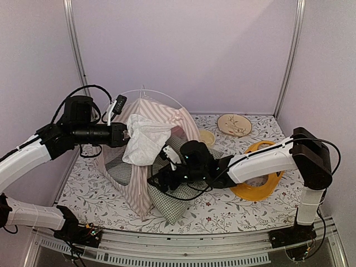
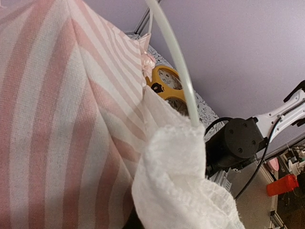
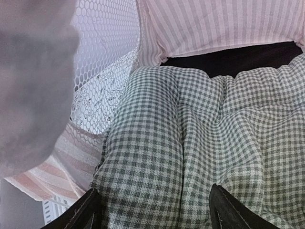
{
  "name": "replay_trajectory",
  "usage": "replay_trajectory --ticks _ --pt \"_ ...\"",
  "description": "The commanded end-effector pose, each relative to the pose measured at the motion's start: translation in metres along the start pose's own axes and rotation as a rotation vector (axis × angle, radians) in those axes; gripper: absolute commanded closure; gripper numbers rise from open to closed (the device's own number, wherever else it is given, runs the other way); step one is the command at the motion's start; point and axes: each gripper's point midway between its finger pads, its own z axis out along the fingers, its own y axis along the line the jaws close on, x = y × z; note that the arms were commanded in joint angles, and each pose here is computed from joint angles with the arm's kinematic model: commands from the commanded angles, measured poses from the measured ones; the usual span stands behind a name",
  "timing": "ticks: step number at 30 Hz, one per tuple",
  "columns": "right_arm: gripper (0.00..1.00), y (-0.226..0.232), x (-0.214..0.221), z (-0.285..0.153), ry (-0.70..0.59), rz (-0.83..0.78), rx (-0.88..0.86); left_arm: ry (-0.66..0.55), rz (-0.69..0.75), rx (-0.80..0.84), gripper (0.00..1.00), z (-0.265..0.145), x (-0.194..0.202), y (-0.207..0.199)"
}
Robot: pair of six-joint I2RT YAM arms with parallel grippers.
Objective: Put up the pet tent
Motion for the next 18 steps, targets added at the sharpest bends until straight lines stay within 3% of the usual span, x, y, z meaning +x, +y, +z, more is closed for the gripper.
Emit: replay_trajectory --ticks 1,11,18 --pt "0.21 0.004 -0.001 -0.008 0.016 -0.037 0.010 0.139 -0.080 -0.064 1.00 0.007 0.038 0.023" --pt "0.19 0.018 -0.022 -0.036 -0.023 -0.032 0.000 0.146 -0.081 -0.065 1.00 0.007 0.040 0.024" --pt "0.19 0.024 0.012 -0.018 0.102 -0.070 0.025 0.145 -0.083 -0.061 1.00 0.008 0.039 0.023"
